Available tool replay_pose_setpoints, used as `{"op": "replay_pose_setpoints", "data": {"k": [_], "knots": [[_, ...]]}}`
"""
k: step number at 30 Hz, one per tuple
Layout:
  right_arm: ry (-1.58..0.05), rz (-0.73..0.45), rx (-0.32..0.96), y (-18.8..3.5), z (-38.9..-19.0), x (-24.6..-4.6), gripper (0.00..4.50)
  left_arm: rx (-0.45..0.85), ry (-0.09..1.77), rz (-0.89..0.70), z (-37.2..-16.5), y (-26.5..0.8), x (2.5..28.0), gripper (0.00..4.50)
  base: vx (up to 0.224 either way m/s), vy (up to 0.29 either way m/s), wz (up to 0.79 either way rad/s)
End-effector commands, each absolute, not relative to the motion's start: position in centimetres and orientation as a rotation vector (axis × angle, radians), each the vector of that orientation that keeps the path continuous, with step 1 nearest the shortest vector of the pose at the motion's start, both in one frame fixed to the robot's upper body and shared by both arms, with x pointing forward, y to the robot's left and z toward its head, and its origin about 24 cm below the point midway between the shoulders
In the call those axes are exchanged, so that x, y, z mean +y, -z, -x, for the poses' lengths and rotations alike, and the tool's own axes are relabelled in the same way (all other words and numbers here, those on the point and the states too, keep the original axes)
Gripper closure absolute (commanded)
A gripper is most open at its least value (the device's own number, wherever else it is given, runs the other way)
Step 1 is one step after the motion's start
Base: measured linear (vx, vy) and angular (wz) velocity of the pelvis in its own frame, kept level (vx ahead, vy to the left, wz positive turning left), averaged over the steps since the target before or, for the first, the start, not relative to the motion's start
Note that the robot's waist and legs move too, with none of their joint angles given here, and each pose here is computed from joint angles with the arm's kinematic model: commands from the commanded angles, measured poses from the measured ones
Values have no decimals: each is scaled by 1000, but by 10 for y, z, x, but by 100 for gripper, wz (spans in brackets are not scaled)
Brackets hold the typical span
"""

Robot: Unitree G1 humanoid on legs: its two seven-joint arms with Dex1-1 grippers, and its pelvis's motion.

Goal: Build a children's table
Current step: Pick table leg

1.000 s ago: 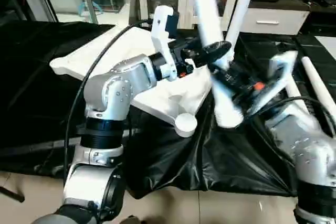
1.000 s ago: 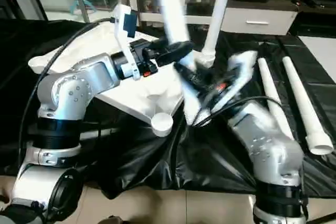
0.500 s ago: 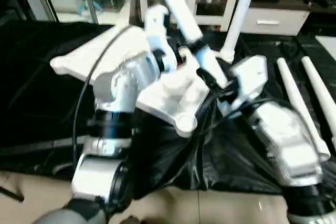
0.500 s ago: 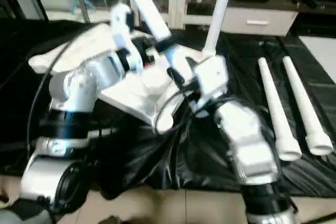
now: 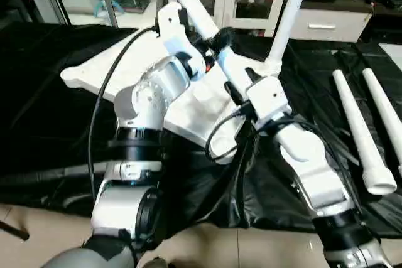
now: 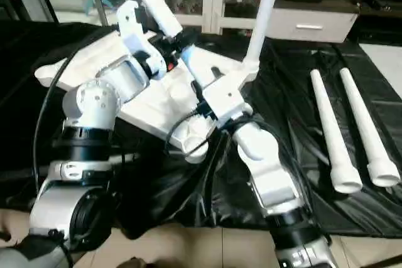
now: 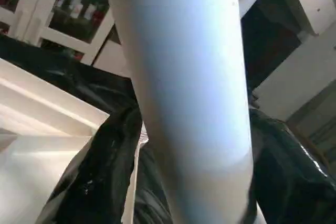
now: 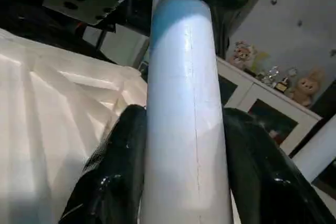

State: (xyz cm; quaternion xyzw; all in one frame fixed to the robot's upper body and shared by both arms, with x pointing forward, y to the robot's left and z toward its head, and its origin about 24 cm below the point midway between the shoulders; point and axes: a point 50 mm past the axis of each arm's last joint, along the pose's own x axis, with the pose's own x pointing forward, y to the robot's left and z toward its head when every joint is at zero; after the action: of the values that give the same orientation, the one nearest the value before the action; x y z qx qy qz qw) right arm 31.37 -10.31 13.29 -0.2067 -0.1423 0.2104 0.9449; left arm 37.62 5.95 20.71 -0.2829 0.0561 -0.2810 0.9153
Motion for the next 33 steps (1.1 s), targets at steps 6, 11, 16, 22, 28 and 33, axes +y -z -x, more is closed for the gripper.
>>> {"op": "replay_pose_setpoints", "data": {"k": [6, 11, 16, 22, 28, 33], "knots": [[-383, 420, -384, -149, -316, -102, 274, 165, 579, 600, -376, -202, 58, 207, 0, 0, 0], [-369, 401, -389, -150, -318, -104, 204, 173, 578, 607, -376, -203, 59, 240, 0, 0, 0], [-369, 391, -393, -151, -319, -104, 162, 175, 587, 612, -375, -203, 59, 260, 0, 0, 0], [-447, 246, -360, -153, -316, -104, 121, 170, 594, 613, -377, -205, 63, 269, 0, 0, 0], [-841, -123, -73, -153, -296, -143, 114, 160, 637, 558, -377, -209, 72, 271, 0, 0, 0], [-849, -131, -15, -157, -293, -173, 114, 156, 645, 543, -378, -210, 76, 271, 0, 0, 0]]}}
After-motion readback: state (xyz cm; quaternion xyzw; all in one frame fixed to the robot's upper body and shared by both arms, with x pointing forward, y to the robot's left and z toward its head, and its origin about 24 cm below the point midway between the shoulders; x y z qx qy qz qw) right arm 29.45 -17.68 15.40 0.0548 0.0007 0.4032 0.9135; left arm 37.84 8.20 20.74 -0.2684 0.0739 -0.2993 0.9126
